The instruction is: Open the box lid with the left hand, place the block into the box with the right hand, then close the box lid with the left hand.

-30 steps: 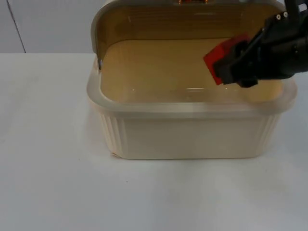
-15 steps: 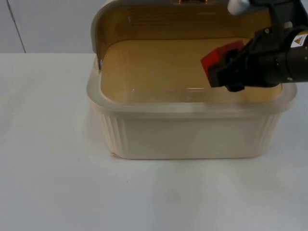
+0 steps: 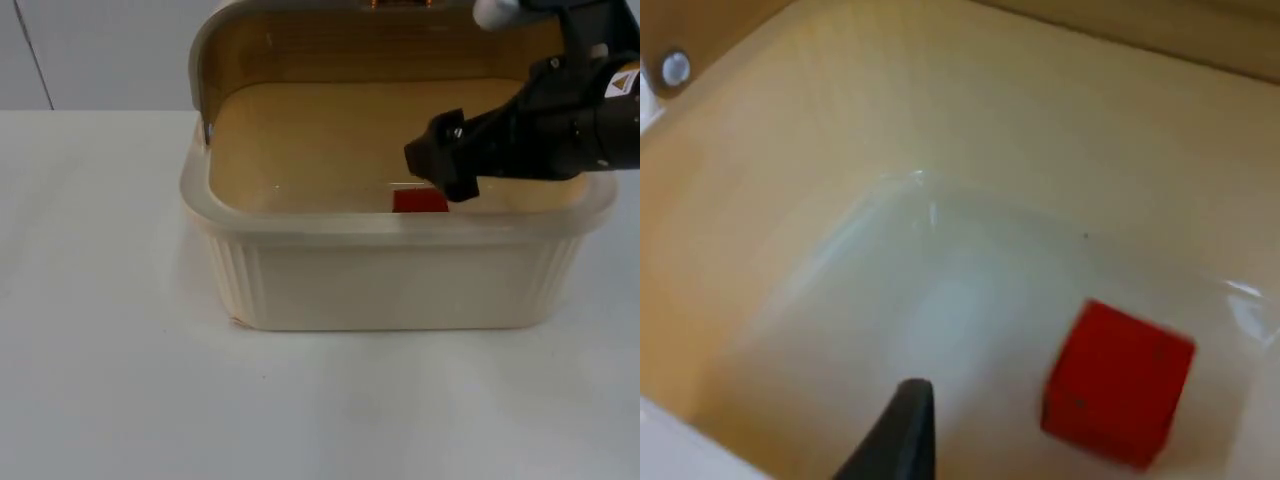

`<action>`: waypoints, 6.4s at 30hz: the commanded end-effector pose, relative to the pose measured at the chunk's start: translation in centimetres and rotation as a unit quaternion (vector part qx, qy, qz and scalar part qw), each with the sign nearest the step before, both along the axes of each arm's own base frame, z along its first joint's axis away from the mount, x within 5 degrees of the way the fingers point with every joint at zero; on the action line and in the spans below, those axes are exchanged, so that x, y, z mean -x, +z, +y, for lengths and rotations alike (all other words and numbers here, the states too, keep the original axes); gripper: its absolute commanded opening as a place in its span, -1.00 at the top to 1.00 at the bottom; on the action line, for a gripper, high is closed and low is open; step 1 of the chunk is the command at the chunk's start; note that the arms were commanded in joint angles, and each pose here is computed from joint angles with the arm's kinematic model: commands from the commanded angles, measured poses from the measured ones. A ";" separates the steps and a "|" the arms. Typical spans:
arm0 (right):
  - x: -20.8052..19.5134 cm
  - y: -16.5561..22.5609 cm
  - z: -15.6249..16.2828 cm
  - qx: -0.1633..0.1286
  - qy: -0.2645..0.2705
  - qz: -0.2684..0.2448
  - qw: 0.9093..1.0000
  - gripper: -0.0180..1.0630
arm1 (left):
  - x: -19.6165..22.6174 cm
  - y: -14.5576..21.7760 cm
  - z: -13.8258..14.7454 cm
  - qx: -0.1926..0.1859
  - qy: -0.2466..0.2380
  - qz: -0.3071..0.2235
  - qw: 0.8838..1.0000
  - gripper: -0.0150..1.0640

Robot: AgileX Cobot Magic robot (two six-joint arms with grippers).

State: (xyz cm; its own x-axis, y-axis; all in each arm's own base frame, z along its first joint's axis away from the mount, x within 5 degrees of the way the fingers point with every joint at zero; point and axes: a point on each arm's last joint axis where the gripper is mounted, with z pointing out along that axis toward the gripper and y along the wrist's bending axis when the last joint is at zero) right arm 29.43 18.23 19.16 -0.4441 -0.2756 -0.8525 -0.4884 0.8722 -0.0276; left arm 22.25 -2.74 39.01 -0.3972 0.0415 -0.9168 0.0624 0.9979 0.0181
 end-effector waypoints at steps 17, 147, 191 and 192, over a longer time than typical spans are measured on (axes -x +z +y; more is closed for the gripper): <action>6.9 6.1 -2.1 0.035 0.079 0.165 0.983 -0.97 | 0.2 0.1 -0.1 0.000 -0.002 -0.003 1.000 -0.96; 10.7 19.6 -20.1 -0.031 -0.298 -0.105 0.948 -0.97 | -14.3 -5.1 -22.1 -0.374 -0.357 -0.149 0.843 0.98; 10.6 19.5 -18.5 -0.033 -0.258 -0.099 0.961 -0.97 | -15.4 -10.2 -21.5 -0.333 -0.519 -0.028 0.787 0.98; 10.6 19.5 -18.5 -0.033 -0.258 -0.099 0.961 -0.97 | -15.3 -10.2 -21.6 -0.332 -0.523 -0.025 0.785 0.98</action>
State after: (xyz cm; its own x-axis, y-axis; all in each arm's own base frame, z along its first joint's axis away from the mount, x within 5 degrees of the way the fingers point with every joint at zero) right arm 18.95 -0.31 38.58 -0.3412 0.0088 -0.9400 0.0210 0.9998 0.0017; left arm 37.88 -24.25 28.93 0.2082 0.7907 -0.5758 0.8042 0.1966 0.5608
